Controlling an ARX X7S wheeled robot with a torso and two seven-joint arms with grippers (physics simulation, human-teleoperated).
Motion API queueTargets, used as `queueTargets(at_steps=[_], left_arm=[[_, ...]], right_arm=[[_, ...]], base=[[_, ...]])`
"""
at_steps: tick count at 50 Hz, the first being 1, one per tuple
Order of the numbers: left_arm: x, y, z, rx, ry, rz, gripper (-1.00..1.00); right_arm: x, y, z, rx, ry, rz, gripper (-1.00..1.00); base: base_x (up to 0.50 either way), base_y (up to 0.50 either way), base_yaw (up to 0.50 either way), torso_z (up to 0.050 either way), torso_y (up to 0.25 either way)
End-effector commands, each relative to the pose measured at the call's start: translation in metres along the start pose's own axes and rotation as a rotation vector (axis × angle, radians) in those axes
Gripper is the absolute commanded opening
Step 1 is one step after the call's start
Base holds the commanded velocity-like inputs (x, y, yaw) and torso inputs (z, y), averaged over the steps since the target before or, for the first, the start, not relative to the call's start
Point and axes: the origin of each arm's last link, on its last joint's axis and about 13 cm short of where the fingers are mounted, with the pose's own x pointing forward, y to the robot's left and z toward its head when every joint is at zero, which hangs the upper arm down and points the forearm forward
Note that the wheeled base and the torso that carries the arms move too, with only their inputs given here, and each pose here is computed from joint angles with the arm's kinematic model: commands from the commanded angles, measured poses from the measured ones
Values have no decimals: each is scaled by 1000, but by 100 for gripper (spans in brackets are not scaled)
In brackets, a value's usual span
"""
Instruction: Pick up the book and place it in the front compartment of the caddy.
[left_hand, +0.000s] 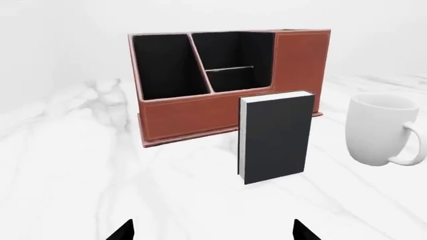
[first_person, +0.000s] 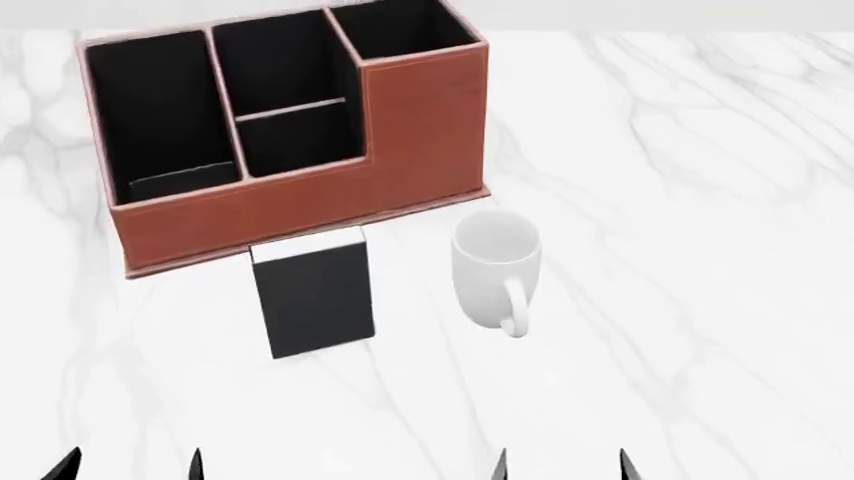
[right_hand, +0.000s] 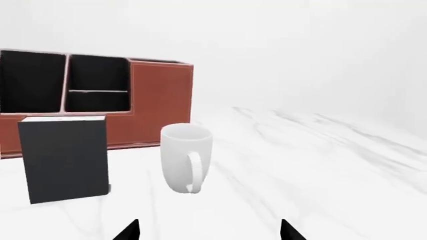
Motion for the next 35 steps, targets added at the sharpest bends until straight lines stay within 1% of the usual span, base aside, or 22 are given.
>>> queueTargets(at_steps=[1, 2, 3, 6, 7, 8, 10, 12, 13, 16, 35], left_arm=[[5, 7, 45, 17, -54, 42, 100], [4, 7, 46, 17, -54, 42, 100], [2, 9, 61, -2, -81, 25, 100], [-3, 11, 80, -7, -145, 17, 100], [-7, 12, 89, -13, -169, 7, 100], [-8, 13, 93, -17, -176, 7, 100], [-11, 14, 100, -18, -191, -2, 100], [-14, 15, 109, -7, -212, 4, 100], [-15, 16, 112, -10, -215, 4, 100], [-16, 17, 114, -10, -220, 2, 100], [-18, 18, 116, -11, -226, -14, 100]], right_arm=[[5, -12, 46, 52, -115, -69, 100], [5, -12, 46, 52, -115, -69, 100], [5, -16, 59, 68, -134, -75, 100], [4, -19, 76, 77, -173, -76, 100], [4, -22, 85, 78, -213, -88, 100], [4, -23, 89, 75, -226, -92, 100], [3, -24, 96, 75, -229, -86, 100], [3, -27, 103, 103, -213, -54, 100], [2, -29, 105, 98, -223, -60, 100], [2, -32, 108, 81, -254, -83, 100], [0, -39, 117, 97, -293, -105, 100]], base=[[441, 0, 0, 0, 0], [500, 0, 0, 0, 0], [500, 0, 0, 0, 0], [500, 0, 0, 0, 0], [500, 0, 0, 0, 0], [500, 0, 0, 0, 0], [500, 0, 0, 0, 0], [500, 0, 0, 0, 0], [500, 0, 0, 0, 0], [500, 0, 0, 0, 0], [500, 0, 0, 0, 0]])
